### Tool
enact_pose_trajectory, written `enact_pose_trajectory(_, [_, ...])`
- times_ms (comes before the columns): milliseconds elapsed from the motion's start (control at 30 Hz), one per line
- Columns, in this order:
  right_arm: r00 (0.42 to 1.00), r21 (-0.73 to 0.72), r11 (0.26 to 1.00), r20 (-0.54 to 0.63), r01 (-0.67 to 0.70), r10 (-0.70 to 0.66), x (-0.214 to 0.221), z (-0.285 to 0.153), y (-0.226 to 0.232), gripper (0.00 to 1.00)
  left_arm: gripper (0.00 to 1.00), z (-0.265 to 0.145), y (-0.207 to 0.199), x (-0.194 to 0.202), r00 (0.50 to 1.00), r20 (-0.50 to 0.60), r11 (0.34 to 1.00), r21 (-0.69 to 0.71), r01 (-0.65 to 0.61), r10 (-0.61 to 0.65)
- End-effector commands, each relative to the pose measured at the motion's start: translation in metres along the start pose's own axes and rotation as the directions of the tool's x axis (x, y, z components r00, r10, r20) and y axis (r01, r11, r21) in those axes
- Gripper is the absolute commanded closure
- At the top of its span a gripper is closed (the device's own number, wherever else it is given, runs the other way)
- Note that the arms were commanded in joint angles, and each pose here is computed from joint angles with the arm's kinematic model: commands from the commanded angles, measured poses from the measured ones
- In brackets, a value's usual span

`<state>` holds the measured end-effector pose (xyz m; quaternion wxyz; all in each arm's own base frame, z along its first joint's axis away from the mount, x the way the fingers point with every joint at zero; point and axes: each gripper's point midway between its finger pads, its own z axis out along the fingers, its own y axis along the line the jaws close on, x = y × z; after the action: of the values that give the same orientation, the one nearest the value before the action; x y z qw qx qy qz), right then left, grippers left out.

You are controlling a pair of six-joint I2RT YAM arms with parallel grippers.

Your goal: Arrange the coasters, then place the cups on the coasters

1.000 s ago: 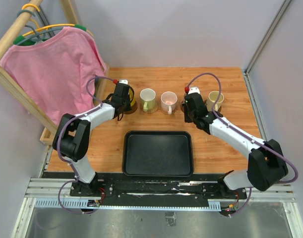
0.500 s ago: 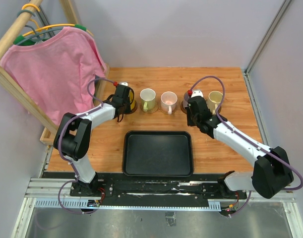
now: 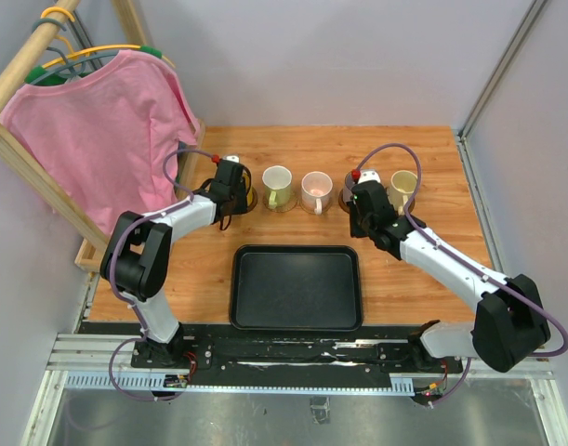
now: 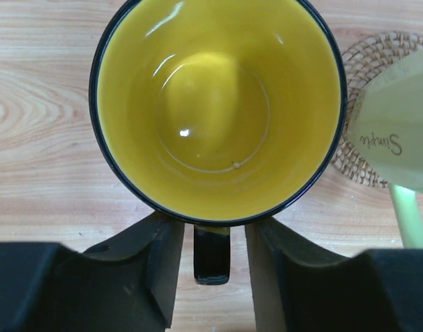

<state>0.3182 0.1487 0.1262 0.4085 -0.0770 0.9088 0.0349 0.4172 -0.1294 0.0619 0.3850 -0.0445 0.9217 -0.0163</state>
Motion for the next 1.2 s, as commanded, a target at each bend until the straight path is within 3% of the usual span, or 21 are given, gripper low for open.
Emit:
enact_pose_trajectory(0, [1.000, 0.001, 1.000, 0.003, -0.023, 0.023, 0.002, -0.001, -0.003, 0.99, 0.51, -0.002, -0.001, -0.012, 0.998, 0.047, 0.999, 0.019, 0.028, -0.029])
enact_pose_trajectory(333, [1.000, 0.005, 1.000, -0.006, -0.020, 0.020, 0.006, 0.001, -0.004, 0.99, 0.35, -0.013, 0.001, -0.011, 0.998, 0.054, 0.999, 0.027, 0.042, -0.044])
enact_pose_trajectory(567, [0.999, 0.010, 1.000, -0.030, -0.013, 0.013, 0.018, 0.010, -0.004, 0.99, 0.19, -0.047, 0.001, -0.025, 0.991, 0.114, 0.995, 0.079, 0.066, -0.075])
enact_pose_trajectory(833, [0.999, 0.027, 1.000, -0.052, -0.010, 0.012, 0.029, 0.015, -0.007, 0.99, 0.17, -0.074, 0.027, -0.011, 0.983, 0.159, 0.996, 0.023, 0.085, -0.087])
enact_pose_trajectory(1167, [0.998, 0.027, 1.000, -0.057, -0.015, 0.016, 0.033, 0.014, -0.008, 0.99, 0.17, -0.057, 0.020, 0.000, 0.988, 0.133, 0.996, 0.046, 0.076, -0.081])
